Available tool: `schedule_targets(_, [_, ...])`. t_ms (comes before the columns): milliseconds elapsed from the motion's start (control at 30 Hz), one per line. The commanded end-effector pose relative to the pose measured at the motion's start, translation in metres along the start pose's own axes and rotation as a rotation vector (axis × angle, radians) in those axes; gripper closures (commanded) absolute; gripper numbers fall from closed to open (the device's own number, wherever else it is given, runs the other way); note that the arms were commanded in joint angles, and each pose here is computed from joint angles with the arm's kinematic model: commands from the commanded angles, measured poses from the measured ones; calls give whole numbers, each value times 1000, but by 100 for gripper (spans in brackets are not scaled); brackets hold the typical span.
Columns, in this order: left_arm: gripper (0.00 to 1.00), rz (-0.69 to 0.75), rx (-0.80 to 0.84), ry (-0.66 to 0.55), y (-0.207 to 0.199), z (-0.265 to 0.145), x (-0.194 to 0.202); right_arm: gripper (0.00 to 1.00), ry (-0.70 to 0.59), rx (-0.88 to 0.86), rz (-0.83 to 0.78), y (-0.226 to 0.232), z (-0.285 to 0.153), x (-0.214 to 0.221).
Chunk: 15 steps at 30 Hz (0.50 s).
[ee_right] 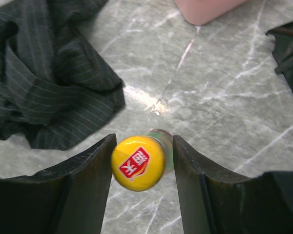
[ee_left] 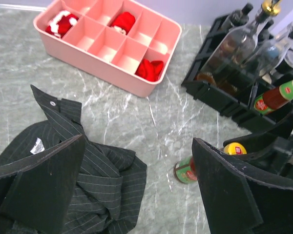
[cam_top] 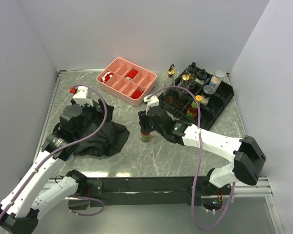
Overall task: Organize the condiment bottles
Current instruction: Pick up the bottle from the center of the board.
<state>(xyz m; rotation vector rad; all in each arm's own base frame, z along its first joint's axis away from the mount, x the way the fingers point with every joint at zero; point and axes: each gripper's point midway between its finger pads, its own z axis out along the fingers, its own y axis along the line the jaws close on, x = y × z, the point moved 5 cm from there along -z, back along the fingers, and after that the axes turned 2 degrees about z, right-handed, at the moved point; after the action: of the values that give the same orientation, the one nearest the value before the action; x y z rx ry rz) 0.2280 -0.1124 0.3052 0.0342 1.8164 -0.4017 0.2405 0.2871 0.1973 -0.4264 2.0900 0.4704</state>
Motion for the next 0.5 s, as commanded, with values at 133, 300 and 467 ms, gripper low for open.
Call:
schedule_targets(133, [4,4,-16,-38,2,1,-8,72,-35,85,38,-6,-3,-7])
schedule_targets(300, [4,4,-16,-40,2,1,-8,97,-33,188,34,-20,-18,-19])
schedule_targets(467, [4,4,-23,-56,3,-1,-10,100,15,296,46,-41,-39,-31])
